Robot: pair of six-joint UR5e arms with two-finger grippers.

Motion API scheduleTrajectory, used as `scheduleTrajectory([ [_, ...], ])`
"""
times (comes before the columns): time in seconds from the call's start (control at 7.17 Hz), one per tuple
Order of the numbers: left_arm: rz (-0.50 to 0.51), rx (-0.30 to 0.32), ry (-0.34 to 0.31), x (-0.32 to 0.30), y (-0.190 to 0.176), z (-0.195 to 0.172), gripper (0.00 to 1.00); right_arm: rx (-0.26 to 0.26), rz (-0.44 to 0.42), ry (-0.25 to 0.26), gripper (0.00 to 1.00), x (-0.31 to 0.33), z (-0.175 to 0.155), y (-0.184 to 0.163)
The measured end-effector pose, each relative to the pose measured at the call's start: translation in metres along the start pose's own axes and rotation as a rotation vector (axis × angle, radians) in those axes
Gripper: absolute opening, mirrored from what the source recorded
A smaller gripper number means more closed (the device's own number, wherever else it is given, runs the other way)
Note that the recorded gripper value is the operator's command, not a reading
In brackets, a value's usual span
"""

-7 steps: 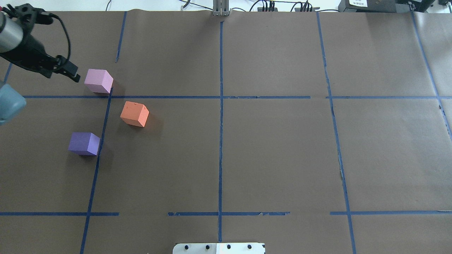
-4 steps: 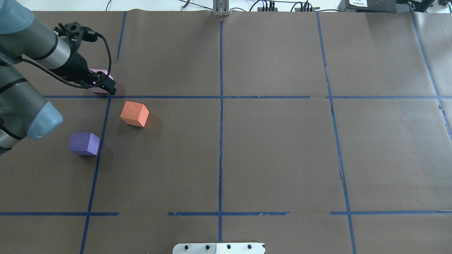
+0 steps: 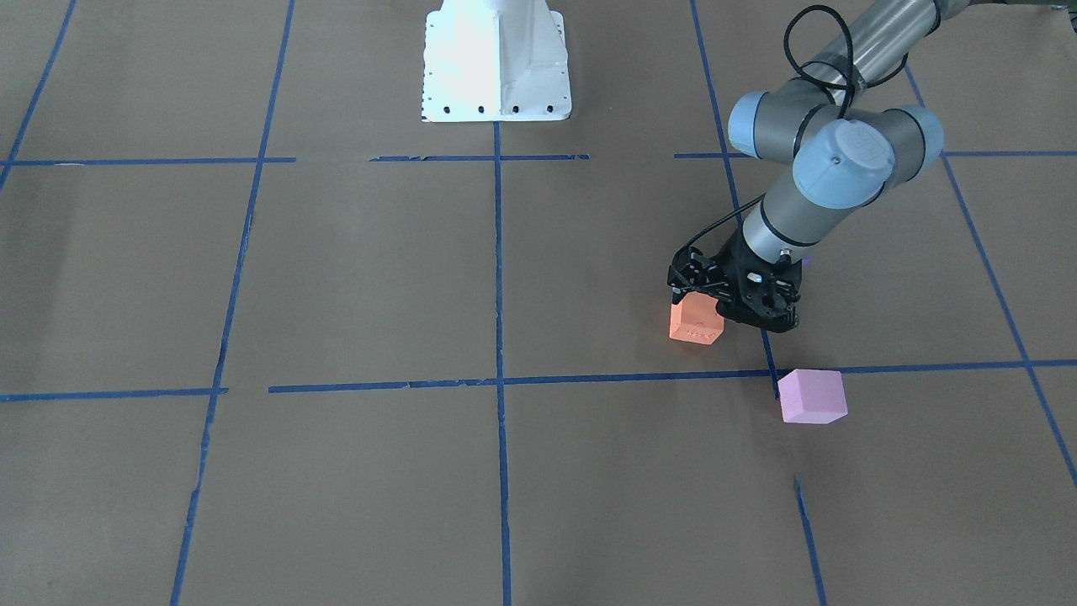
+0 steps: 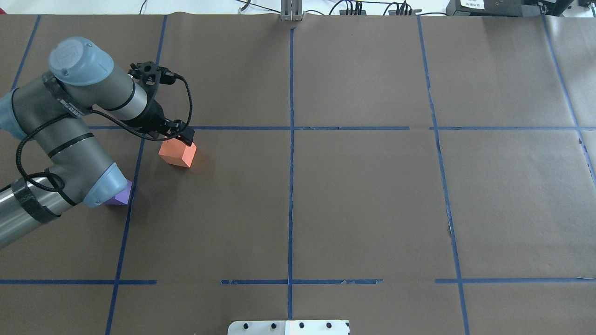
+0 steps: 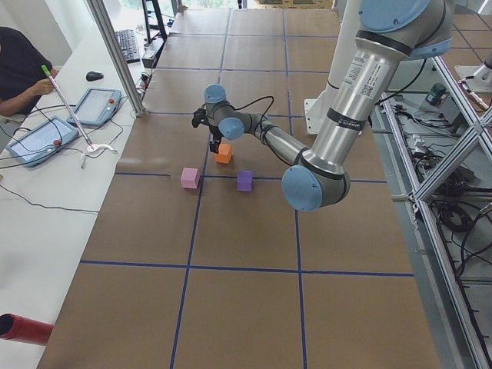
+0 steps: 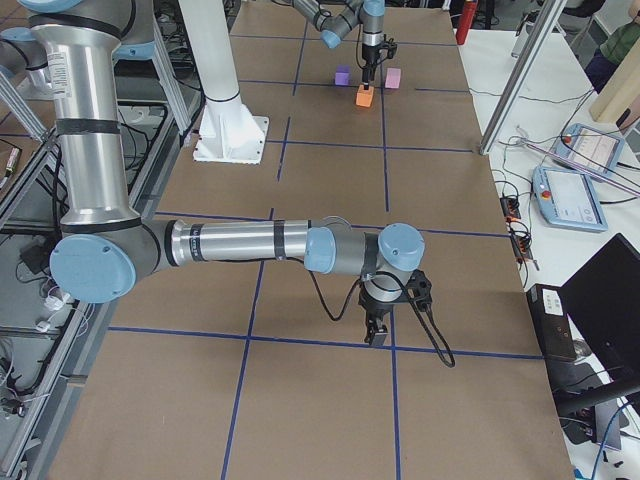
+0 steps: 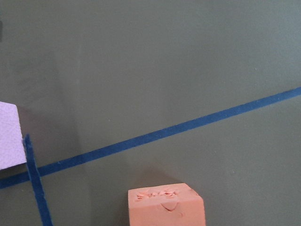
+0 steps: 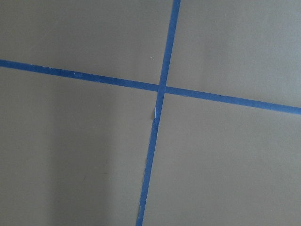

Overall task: Arrange blocks in a line
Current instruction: 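Move the left gripper down over the orange cube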

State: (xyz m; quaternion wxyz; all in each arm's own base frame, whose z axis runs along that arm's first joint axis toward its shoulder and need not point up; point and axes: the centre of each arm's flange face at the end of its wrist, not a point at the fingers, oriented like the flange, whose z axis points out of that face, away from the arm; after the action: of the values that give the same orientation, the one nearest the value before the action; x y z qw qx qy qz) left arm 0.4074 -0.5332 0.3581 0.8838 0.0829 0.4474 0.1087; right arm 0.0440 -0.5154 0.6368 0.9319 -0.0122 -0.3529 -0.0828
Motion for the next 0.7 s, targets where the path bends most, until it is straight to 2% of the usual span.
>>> scheduleTrajectory([
  [0.28,-0.036,-0.017,-0.011,0.005,0.0045,0.0137,1.0,0.0,0.0,0.0,1.0,0.0,0.0,0.0],
  [0.7,-0.074,-0.018,-0.067,0.0024,0.0044,0.0125,1.0,0.0,0.0,0.0,1.0,0.0,0.0,0.0],
])
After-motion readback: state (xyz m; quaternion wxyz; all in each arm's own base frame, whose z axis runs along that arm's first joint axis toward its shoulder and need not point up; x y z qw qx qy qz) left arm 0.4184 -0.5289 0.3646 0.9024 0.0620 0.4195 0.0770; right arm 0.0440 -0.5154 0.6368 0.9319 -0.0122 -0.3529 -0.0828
